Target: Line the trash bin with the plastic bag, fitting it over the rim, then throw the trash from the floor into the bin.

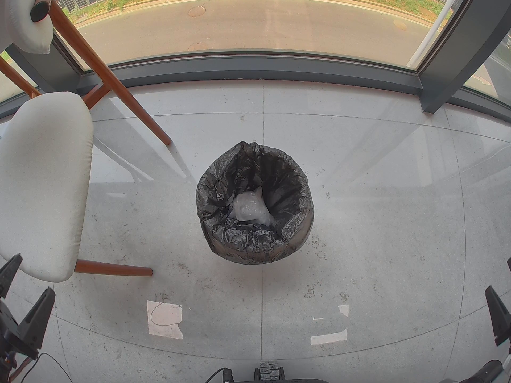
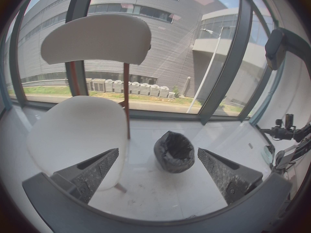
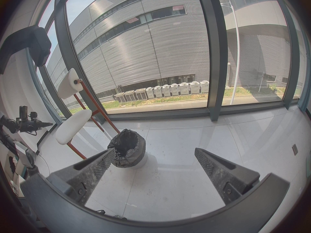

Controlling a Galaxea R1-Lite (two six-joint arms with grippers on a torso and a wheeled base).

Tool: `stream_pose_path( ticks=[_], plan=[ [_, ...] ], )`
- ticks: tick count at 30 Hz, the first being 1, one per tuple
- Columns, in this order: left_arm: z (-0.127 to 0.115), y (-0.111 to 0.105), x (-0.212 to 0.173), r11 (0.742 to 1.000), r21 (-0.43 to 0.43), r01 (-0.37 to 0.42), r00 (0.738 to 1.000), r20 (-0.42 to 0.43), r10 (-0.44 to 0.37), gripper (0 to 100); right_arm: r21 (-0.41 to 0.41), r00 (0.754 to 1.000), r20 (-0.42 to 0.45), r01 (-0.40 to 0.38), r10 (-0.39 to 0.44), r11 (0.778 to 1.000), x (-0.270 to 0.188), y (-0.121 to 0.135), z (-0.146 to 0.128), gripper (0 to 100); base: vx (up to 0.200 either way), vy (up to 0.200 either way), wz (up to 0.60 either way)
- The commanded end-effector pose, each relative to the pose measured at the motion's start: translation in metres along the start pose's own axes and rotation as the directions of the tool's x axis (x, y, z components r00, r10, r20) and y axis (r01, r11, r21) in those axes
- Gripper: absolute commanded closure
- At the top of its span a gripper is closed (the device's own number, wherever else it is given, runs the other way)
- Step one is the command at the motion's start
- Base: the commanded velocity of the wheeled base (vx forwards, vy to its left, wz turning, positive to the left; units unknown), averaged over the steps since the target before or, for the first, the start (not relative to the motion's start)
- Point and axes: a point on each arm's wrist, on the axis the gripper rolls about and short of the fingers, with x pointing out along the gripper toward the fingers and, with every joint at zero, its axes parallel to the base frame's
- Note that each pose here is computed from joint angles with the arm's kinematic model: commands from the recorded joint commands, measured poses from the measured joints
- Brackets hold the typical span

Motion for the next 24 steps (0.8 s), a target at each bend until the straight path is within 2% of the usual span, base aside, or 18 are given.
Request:
stream_pose_path(
  ticks=[1,5,6,9,12,14,17,20,22,24],
  plan=[
    [-0.025,-0.004,-0.035,0.992,0.029,-0.121,0.986,0.114,0.117,0,-0.022,0.997,0.075,0.011,-0.009,1.0,-0.029,0.006,-0.021,0,0.0,0.0,0.0],
    [-0.038,-0.003,-0.032,0.994,0.042,-0.106,0.986,0.138,0.099,0,-0.016,0.999,0.051,0.012,-0.011,1.0,-0.03,0.005,-0.03,0,0.0,0.0,0.0],
    [-0.044,-0.003,-0.031,0.993,0.07,-0.1,0.989,0.114,0.091,0,-0.01,1.0,0.027,0.011,-0.011,1.0,-0.029,0.005,-0.035,0,0.0,0.0,0.0],
    [-0.048,-0.003,-0.03,0.993,0.068,-0.101,0.993,0.072,0.096,0,0.019,0.999,-0.035,0.015,-0.015,1.0,-0.029,0.004,-0.041,0,0.0,0.0,0.0],
    [-0.062,-0.002,-0.03,0.993,0.056,-0.104,0.992,-0.064,0.107,0,0.048,0.999,-0.047,0.02,-0.017,0.999,-0.029,0.004,-0.042,0,0.0,0.0,0.0],
    [-0.073,-0.001,-0.032,0.991,0.054,-0.125,0.977,-0.166,0.133,0,0.049,0.999,-0.04,0.029,-0.028,0.998,-0.029,0.004,-0.041,0,0.0,0.0,0.0],
    [-0.077,0.0,-0.033,0.982,0.067,-0.178,0.96,-0.207,0.188,0,0.05,0.998,-0.038,0.051,-0.049,0.997,-0.029,0.004,-0.041,0,0.0,0.0,0.0],
    [-0.077,0.0,-0.033,0.977,0.063,-0.202,0.955,-0.209,0.21,0,0.029,0.98,-0.033,0.198,-0.197,0.98,-0.03,0.0,-0.041,0,0.0,0.0,0.0],
    [-0.078,0.0,-0.034,0.966,0.066,-0.25,0.947,-0.191,0.258,0,-0.007,0.952,-0.027,0.305,-0.305,0.952,-0.03,-0.002,-0.041,0,0.0,0.0,0.0],
    [-0.079,-0.003,-0.04,0.952,0.069,-0.297,0.946,-0.113,0.304,0,-0.033,0.944,-0.032,0.326,-0.327,0.945,-0.03,-0.003,-0.043,0,0.0,0.0,0.0]
  ],
)
